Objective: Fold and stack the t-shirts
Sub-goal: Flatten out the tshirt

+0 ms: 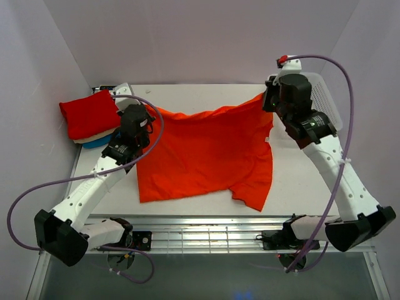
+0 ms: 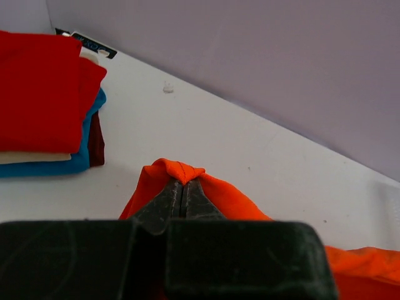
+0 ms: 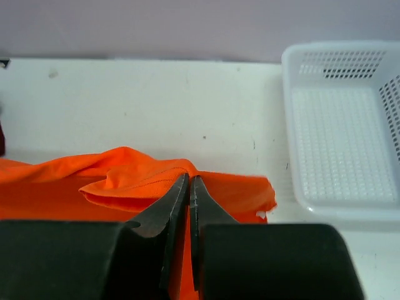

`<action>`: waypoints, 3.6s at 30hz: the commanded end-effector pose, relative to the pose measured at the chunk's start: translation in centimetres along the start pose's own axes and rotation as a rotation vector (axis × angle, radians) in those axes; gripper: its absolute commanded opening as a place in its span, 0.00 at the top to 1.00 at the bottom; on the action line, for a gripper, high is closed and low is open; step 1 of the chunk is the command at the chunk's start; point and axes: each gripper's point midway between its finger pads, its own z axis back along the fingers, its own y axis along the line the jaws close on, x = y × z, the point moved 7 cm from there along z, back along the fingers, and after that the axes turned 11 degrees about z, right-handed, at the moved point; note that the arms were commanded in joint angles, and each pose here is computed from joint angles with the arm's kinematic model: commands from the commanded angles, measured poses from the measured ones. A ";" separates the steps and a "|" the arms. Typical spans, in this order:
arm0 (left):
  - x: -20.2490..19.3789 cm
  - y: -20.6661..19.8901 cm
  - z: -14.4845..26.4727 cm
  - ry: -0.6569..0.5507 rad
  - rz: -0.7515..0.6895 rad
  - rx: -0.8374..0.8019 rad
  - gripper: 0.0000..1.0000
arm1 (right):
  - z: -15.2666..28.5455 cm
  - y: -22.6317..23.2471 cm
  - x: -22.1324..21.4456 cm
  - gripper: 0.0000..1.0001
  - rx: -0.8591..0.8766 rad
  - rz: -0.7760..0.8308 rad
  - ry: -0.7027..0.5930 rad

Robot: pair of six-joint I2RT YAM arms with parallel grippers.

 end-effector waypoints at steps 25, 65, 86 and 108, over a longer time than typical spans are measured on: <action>13.4 0.6 18.9 0.199 0.133 -0.592 1.00 | 29.9 -5.0 12.7 0.92 0.268 -0.101 -0.714; -12.6 5.2 -22.3 0.245 -0.219 0.043 1.00 | -27.5 -1.7 -3.9 0.92 -0.031 0.129 0.019; 5.0 -1.3 -7.8 0.070 -0.046 -0.260 1.00 | -2.7 -2.2 10.4 0.92 0.042 0.084 -0.387; 15.6 -1.3 13.6 0.053 0.101 -0.603 1.00 | 24.9 -5.4 14.6 0.92 0.135 0.000 -0.694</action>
